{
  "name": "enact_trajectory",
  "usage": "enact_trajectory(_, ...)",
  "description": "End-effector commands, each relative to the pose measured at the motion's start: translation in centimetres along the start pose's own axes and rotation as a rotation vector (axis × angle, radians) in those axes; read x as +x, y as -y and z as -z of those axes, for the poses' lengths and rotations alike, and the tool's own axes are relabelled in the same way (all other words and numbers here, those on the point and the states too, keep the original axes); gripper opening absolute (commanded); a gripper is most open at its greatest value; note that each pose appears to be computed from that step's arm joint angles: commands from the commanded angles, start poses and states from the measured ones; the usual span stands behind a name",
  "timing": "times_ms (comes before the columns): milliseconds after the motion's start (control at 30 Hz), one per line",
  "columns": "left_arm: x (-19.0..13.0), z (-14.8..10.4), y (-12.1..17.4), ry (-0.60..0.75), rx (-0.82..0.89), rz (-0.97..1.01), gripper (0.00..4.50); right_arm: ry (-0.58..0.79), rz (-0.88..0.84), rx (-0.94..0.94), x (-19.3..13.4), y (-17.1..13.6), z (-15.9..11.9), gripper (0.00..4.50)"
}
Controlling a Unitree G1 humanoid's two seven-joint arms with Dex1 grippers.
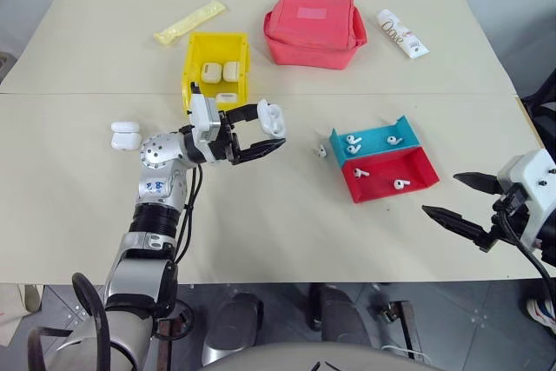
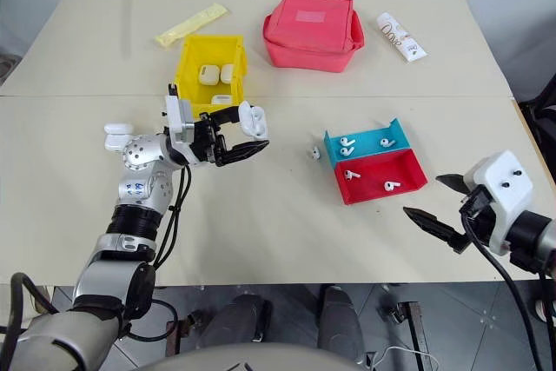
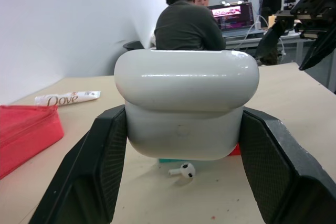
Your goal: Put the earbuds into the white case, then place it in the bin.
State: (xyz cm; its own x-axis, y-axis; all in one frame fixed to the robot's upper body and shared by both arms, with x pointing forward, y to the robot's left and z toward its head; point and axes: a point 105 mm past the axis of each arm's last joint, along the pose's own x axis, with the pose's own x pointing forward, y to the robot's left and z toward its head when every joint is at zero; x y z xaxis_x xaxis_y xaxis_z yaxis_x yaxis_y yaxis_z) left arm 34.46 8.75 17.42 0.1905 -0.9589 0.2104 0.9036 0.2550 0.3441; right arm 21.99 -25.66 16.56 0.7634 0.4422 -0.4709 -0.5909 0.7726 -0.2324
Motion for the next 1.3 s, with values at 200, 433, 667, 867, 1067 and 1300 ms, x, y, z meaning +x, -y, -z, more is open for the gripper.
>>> enact_trajectory(200,1.4,-0.7,1.7,0.055,-0.002,0.058,2.79,-0.234,-0.056,-0.047,-0.6,0.3,0.0,3.21)
enact_trajectory(433,2.3,-0.7,4.1,0.082,-0.028,0.128,2.79,-0.33,-0.167,-0.246,1.3,1.3,-1.7,2.61)
enact_trajectory(667,2.2,-1.2,6.3,0.095,-0.054,0.141,2.79,-0.36,-0.236,-0.4,3.4,2.3,-2.4,1.73)
enact_trajectory(867,1.8,-1.3,7.4,0.083,-0.072,0.134,2.79,-0.397,-0.313,-0.509,5.4,2.4,-2.0,1.73)
enact_trajectory(1067,1.5,-1.4,7.9,0.076,-0.081,0.103,2.79,-0.407,-0.369,-0.59,7.8,2.4,-2.2,1.73)
enact_trajectory(1300,1.5,-1.7,8.4,0.077,-0.084,0.088,2.79,-0.411,-0.39,-0.626,9.4,2.6,-2.5,1.73)
